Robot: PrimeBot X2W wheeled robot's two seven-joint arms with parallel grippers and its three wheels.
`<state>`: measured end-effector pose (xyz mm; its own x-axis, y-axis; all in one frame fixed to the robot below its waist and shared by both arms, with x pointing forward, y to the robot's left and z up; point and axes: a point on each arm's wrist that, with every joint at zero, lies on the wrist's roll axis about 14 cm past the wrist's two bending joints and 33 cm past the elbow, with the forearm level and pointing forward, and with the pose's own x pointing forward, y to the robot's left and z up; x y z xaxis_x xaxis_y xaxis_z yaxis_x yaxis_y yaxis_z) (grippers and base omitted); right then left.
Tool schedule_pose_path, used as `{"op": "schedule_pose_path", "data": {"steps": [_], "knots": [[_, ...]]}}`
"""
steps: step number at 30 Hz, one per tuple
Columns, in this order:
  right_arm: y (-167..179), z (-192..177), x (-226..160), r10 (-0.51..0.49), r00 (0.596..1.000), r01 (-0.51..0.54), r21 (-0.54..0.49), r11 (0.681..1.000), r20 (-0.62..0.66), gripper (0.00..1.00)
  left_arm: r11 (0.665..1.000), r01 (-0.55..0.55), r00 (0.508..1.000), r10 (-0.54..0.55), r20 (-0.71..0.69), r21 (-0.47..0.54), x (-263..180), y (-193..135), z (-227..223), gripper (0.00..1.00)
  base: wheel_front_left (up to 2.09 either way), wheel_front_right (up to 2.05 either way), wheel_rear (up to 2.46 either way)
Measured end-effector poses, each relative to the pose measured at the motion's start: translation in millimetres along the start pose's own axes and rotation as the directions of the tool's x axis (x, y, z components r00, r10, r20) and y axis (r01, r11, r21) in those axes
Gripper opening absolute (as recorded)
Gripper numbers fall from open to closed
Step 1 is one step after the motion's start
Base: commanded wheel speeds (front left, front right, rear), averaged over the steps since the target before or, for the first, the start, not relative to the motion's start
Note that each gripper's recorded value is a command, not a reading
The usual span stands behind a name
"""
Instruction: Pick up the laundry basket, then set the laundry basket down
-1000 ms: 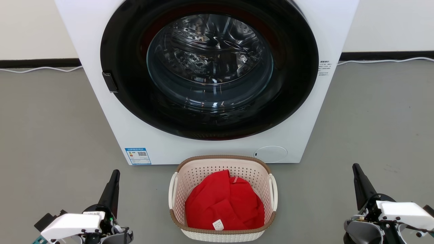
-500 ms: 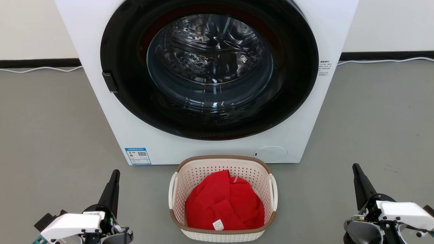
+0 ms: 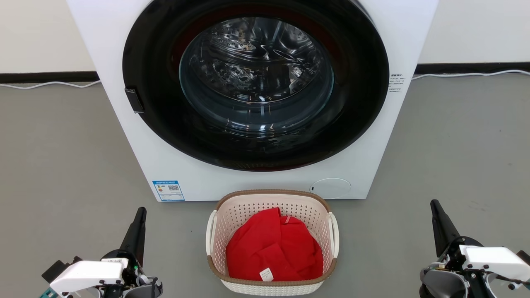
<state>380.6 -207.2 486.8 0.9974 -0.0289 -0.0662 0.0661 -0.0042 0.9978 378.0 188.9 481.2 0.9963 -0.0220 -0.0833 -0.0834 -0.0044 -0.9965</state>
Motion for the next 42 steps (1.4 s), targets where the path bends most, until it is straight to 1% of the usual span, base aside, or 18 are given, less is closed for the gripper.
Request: {"op": "schedule_pose_path", "data": {"steps": [42], "knots": [[0.0, 0.0, 0.0, 0.0, 1.0, 0.0, 0.0, 1.0, 0.0, 0.0, 1.0, 0.0, 1.0, 0.0, 0.0, 0.0, 0.0, 0.0, 0.0, 0.0, 0.0, 0.0, 0.0]]}}
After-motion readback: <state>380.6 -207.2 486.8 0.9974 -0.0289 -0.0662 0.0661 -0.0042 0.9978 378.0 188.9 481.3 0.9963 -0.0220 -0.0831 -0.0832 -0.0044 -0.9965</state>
